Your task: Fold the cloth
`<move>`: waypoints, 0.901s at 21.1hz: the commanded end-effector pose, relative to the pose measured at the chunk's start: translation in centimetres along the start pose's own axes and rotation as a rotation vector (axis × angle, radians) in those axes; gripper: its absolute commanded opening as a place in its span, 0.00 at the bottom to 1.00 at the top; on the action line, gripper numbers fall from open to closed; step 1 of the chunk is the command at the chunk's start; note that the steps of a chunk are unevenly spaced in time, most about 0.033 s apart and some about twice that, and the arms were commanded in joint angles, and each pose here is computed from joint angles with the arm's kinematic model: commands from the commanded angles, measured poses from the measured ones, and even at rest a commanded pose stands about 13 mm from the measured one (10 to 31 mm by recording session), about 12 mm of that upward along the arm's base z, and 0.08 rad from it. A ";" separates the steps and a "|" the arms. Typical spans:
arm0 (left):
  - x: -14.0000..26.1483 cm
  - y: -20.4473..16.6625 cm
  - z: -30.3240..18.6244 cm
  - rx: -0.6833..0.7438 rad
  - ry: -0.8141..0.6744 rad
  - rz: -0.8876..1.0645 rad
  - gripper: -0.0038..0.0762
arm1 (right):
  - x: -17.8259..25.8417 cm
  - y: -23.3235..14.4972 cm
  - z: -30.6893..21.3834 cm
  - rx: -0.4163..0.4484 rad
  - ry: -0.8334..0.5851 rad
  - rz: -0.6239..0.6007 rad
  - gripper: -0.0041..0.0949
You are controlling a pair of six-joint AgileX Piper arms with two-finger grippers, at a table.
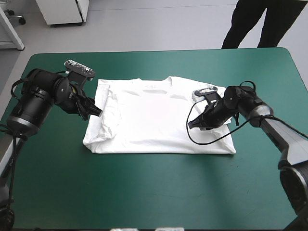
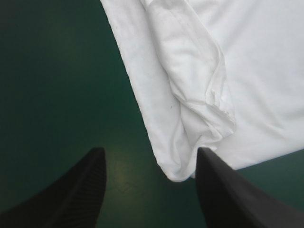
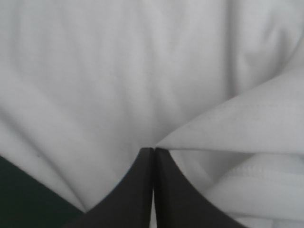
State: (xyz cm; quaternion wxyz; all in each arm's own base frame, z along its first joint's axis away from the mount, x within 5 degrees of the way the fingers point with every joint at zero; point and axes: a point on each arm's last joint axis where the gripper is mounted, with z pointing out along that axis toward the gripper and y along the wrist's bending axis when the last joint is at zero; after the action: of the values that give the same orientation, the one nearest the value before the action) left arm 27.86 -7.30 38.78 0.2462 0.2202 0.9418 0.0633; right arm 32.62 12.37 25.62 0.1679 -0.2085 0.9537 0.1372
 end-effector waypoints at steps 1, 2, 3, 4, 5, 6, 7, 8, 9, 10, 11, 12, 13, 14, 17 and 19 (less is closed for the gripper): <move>-0.1 0.3 -2.0 -0.011 -0.082 -0.023 0.56 | -0.7 -0.2 1.9 -0.008 0.017 0.008 0.03; -0.1 0.3 -2.0 -0.011 -0.082 -0.023 0.55 | -0.7 -0.4 2.8 -0.010 0.041 0.014 0.03; 0.0 0.3 -2.0 -0.011 -0.078 -0.023 0.55 | -0.5 -0.7 4.0 -0.013 0.076 0.012 0.03; 0.0 0.3 -2.0 -0.011 -0.078 -0.023 0.55 | -0.4 -0.8 4.5 -0.013 0.089 0.014 0.03; 0.0 0.3 -2.0 -0.010 -0.074 -0.023 0.55 | -0.4 -0.9 4.8 -0.012 0.093 -0.009 0.04; 0.0 0.3 -2.0 -0.010 -0.074 -0.023 0.55 | -0.4 -0.9 4.8 -0.013 0.095 -0.009 0.06; 0.0 0.3 -2.0 -0.010 -0.074 -0.023 0.55 | -0.5 -0.6 3.9 -0.013 0.077 -0.015 0.13; 0.0 0.3 -2.0 -0.010 -0.074 -0.023 0.55 | -0.5 -0.5 3.3 -0.014 0.064 -0.022 0.17; 0.0 0.3 -2.0 -0.010 -0.074 -0.022 0.55 | -0.6 -0.1 1.6 -0.011 0.023 -0.033 0.25; 0.0 0.3 -2.0 -0.010 -0.074 -0.019 0.55 | -0.6 0.5 -0.5 -0.007 -0.026 -0.047 0.32; 0.0 0.3 -2.0 -0.010 -0.074 -0.019 0.55 | -0.6 0.8 -1.7 -0.008 -0.051 -0.054 0.35; 0.1 0.4 -2.0 -0.018 -0.068 -0.018 0.55 | -0.4 1.3 -3.6 -0.006 -0.092 -0.065 0.39; 0.1 0.4 -2.0 -0.019 -0.065 -0.019 0.55 | -0.2 1.6 -5.1 0.003 -0.128 -0.079 0.42; 0.3 0.7 -1.7 -0.021 -0.051 -0.031 0.55 | 0.2 2.0 -7.3 0.026 -0.180 -0.096 0.45; 1.2 1.4 -0.6 -0.027 -0.001 -0.062 0.55 | 1.1 2.3 -10.4 0.091 -0.245 -0.111 0.48; 1.9 2.0 0.4 -0.032 0.031 -0.088 0.55 | 1.9 2.5 -12.2 0.126 -0.267 -0.114 0.48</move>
State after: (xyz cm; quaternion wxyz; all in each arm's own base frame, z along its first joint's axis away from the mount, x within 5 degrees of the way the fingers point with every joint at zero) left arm 27.97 -5.88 37.36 0.2159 0.1996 0.9533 0.0693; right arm 28.64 10.87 32.74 0.2547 -0.2353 0.9315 0.1103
